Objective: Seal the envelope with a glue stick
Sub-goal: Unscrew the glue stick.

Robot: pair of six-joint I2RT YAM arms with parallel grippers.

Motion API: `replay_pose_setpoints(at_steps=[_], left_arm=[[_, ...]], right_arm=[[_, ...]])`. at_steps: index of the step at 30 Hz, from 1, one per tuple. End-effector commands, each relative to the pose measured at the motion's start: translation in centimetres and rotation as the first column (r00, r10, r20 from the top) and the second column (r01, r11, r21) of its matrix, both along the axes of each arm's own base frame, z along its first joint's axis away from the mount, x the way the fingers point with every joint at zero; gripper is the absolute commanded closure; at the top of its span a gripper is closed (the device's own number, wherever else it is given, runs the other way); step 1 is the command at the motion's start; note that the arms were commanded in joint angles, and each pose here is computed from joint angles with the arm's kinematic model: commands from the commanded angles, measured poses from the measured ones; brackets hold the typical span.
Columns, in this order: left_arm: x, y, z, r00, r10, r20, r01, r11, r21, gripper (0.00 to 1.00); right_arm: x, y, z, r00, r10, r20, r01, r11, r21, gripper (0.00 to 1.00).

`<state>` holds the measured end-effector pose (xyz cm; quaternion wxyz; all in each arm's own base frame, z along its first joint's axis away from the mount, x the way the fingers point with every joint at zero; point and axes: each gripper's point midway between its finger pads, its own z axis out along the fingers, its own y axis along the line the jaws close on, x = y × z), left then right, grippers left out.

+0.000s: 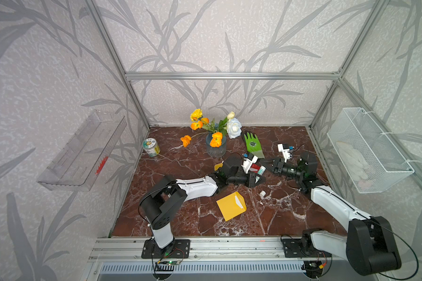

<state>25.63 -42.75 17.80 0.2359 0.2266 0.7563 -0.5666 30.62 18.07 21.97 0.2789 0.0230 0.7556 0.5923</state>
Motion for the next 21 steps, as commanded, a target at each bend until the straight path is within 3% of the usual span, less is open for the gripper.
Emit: replay_pose_setpoints(at_steps=[1, 11, 21], left_arm=[[-0.22, -0.14, 3.05, 0.999, -0.019, 0.033, 0.023, 0.994, -0.106, 1.00], [-0.11, -0.31, 3.57, 0.999, -0.021, 0.050, 0.027, 0.993, -0.114, 1.00], [-0.12, -0.22, 2.91, 0.999, -0.016, 0.044, 0.020, 0.994, -0.105, 1.00]], right_arm=[[-0.96, 0.24, 1.06, 0.998, 0.050, 0.049, -0.052, 0.998, 0.027, 0.53], [-0.93, 0.32, 0.51, 0.998, 0.054, 0.033, -0.055, 0.998, 0.043, 0.54], [-0.62, 0.39, 0.70, 0.998, 0.055, 0.031, -0.057, 0.997, 0.053, 0.72]])
